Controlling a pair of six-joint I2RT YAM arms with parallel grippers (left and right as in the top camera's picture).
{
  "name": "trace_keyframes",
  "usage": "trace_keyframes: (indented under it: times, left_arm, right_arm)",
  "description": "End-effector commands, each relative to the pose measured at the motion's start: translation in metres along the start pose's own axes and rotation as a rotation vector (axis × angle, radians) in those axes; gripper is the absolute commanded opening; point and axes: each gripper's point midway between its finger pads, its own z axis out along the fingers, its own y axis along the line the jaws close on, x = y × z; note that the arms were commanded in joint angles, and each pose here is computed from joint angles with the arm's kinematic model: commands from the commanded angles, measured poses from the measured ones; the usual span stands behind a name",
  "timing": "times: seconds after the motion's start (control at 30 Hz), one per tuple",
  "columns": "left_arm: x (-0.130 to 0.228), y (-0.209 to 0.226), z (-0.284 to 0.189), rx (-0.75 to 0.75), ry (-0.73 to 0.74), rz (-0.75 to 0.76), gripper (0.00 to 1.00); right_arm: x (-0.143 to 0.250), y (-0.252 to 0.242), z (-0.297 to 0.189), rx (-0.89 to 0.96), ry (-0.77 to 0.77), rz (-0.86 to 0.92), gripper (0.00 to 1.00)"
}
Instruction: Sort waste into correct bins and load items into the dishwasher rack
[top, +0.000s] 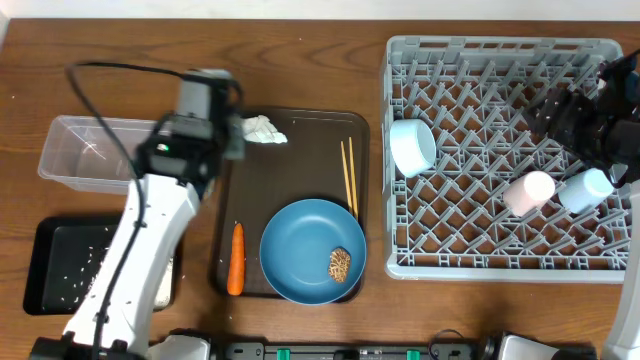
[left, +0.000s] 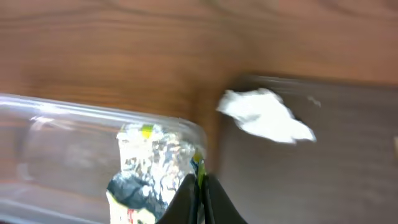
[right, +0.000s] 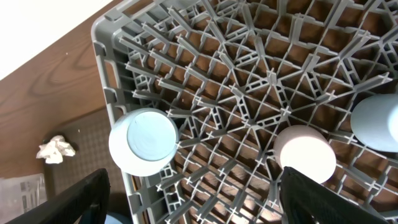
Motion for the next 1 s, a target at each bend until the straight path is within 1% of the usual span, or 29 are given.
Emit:
trace_keyframes:
  times: [0.0,0.07,0.13,0.17,0.2,0.23,0.27,0.33,0.47,0.53,0.77,0.97]
  left_arm:
    - [-0.004,0.036,0.018,-0.106,0.007,-0.004,0.06]
    - [0.000,0.047,0.028,-0.123,0.030,-0.020,0.06]
    - [0.008,0.044,0.038,-0.078,0.068,-0.033,0.06]
    - [0.010,0.037,0.041,-0.034,0.081,-0.037,0.12]
    - [0.012,0.029,0.043,0.015,0.089,-0.038,0.26]
    - [0.013,0.019,0.042,0.068,0.095,-0.039,0.50]
    - [0.013,0.010,0.041,0.116,0.096,-0.040,0.54]
    - [0.009,-0.005,0.039,0.188,0.082,-0.039,0.56]
    - [0.003,-0.025,0.044,0.254,0.058,-0.023,0.56]
    - [0.003,-0.038,0.054,0.283,0.059,-0.006,0.56]
    - [0.023,-0.081,0.109,0.325,0.098,0.110,0.56]
    - [0.041,-0.101,0.139,0.342,0.129,0.139,0.56]
  right_arm:
    - [-0.002,-0.001,-0.005,0.000,-0.018,0.002,0.81]
    - [-0.001,-0.002,-0.005,0.001,-0.014,0.003,0.81]
    - [0.000,-0.002,-0.005,0.002,-0.011,0.004,0.81]
    - [0.000,-0.002,-0.005,0.002,-0.011,0.004,0.81]
    - [-0.001,-0.002,-0.005,0.002,-0.012,0.004,0.81]
    - [-0.001,-0.002,-0.005,0.001,-0.013,0.004,0.81]
    - [-0.001,-0.001,-0.005,0.001,-0.015,0.003,0.81]
    - [-0.001,-0.001,-0.005,0.001,-0.016,0.003,0.81]
    - [-0.001,-0.002,-0.005,0.001,-0.015,0.003,0.82]
    - [-0.002,-0.001,-0.005,0.001,-0.016,0.003,0.82]
    - [-0.001,-0.001,-0.005,0.001,-0.015,0.003,0.82]
    - [-0.001,-0.002,-0.005,0.001,-0.014,0.003,0.82]
